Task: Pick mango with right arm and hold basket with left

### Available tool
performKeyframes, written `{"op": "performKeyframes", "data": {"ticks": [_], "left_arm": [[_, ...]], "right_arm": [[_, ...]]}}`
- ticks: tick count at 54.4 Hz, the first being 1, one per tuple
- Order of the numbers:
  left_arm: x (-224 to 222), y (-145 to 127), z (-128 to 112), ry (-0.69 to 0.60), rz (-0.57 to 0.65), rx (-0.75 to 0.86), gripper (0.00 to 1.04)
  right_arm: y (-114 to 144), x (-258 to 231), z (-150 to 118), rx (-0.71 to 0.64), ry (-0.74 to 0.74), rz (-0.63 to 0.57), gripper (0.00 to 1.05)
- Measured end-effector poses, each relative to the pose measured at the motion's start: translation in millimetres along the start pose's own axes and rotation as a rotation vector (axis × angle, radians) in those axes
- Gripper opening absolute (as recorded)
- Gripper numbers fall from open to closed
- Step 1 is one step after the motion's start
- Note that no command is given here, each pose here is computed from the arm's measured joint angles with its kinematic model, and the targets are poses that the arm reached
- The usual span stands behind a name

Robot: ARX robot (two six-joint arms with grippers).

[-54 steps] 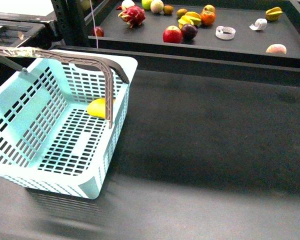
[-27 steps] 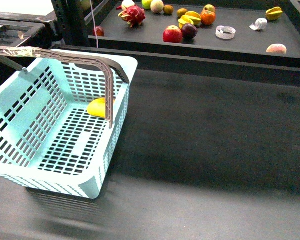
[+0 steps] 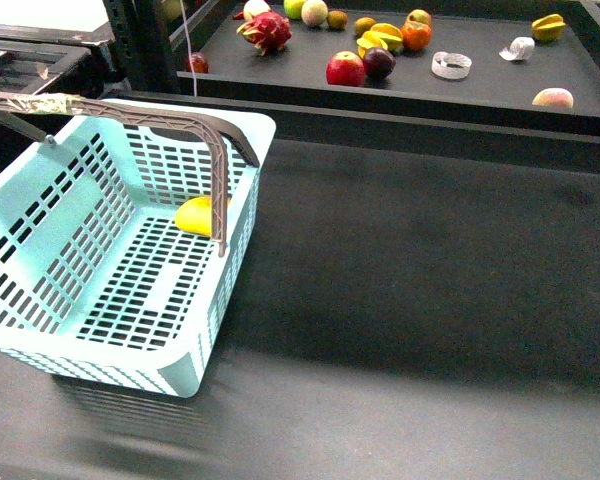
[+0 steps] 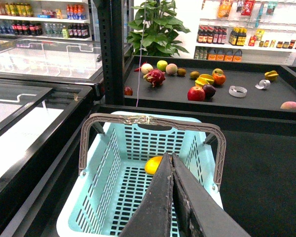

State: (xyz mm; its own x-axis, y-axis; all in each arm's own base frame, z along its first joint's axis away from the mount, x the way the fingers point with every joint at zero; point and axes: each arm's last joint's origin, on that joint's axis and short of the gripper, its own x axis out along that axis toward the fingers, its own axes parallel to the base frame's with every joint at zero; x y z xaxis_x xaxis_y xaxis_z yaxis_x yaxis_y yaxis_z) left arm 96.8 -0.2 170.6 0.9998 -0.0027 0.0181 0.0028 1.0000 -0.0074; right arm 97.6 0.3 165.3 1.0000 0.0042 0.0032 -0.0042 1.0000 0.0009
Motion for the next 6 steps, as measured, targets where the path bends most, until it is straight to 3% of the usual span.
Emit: {"op": "performKeyframes", "data": {"ticks": [6], "left_arm": [[-0.1, 0.0, 0.0, 0.000, 0.000, 0.000, 0.02]], "right_arm": [[0.0, 0.0, 0.0, 0.000, 0.000, 0.000, 0.96]]}}
